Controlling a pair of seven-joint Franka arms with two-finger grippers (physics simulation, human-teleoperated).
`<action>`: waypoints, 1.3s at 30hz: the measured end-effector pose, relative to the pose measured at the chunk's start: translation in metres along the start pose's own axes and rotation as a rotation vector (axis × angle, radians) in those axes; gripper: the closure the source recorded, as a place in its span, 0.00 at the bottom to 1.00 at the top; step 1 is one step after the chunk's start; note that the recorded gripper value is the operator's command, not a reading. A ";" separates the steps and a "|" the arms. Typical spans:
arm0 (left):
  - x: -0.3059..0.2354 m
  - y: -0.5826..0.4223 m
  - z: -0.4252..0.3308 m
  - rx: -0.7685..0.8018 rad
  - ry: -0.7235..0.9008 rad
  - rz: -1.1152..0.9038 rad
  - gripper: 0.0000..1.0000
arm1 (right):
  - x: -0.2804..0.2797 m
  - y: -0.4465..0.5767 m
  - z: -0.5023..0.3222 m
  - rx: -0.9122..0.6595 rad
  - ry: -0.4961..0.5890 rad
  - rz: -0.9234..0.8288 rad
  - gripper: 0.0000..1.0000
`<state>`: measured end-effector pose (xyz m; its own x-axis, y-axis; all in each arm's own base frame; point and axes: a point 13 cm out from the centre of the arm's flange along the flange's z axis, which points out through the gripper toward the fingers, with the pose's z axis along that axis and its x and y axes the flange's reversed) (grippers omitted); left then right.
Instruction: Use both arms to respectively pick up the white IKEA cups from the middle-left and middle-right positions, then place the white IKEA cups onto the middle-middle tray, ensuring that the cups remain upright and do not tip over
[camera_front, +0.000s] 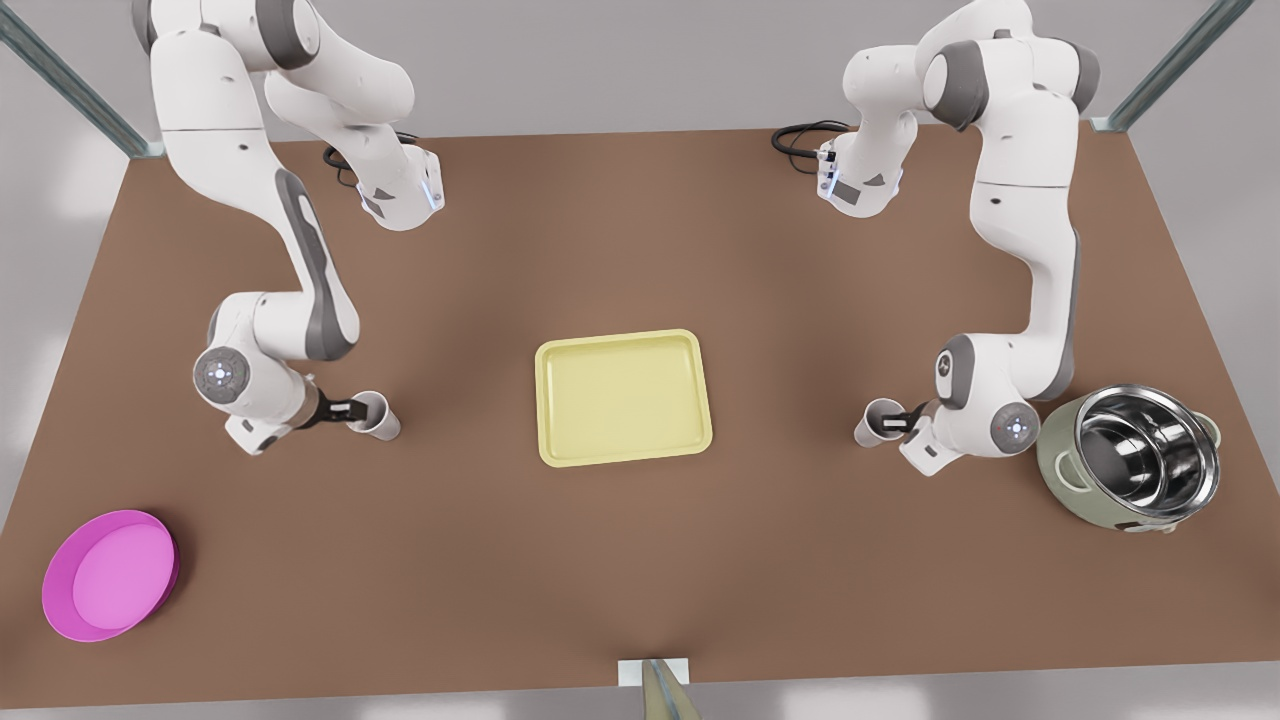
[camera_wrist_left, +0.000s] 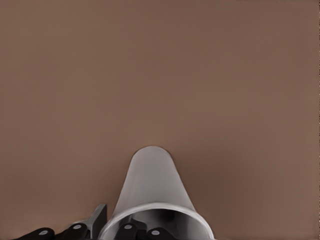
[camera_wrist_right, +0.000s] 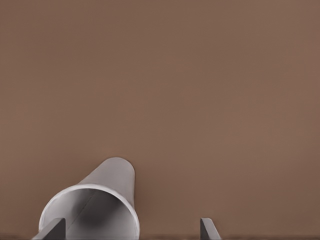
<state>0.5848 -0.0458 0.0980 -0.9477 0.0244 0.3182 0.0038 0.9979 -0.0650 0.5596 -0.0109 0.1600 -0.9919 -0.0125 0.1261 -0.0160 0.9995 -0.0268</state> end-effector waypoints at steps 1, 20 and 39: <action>0.000 -0.001 0.000 0.001 0.000 0.000 0.76 | 0.002 0.000 0.004 0.000 -0.008 -0.001 0.00; 0.034 -0.340 -0.070 0.156 0.013 0.145 0.79 | 0.006 -0.002 0.051 -0.006 -0.086 0.000 0.16; 0.029 -0.414 0.026 0.222 0.043 -0.211 0.35 | -0.071 0.192 -0.035 -0.038 -0.268 -0.307 0.79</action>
<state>0.5479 -0.4599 0.1094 -0.9057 -0.1752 0.3861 -0.2663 0.9436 -0.1967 0.6318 0.1831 0.1807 -0.9397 -0.3120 -0.1403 -0.3164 0.9486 0.0094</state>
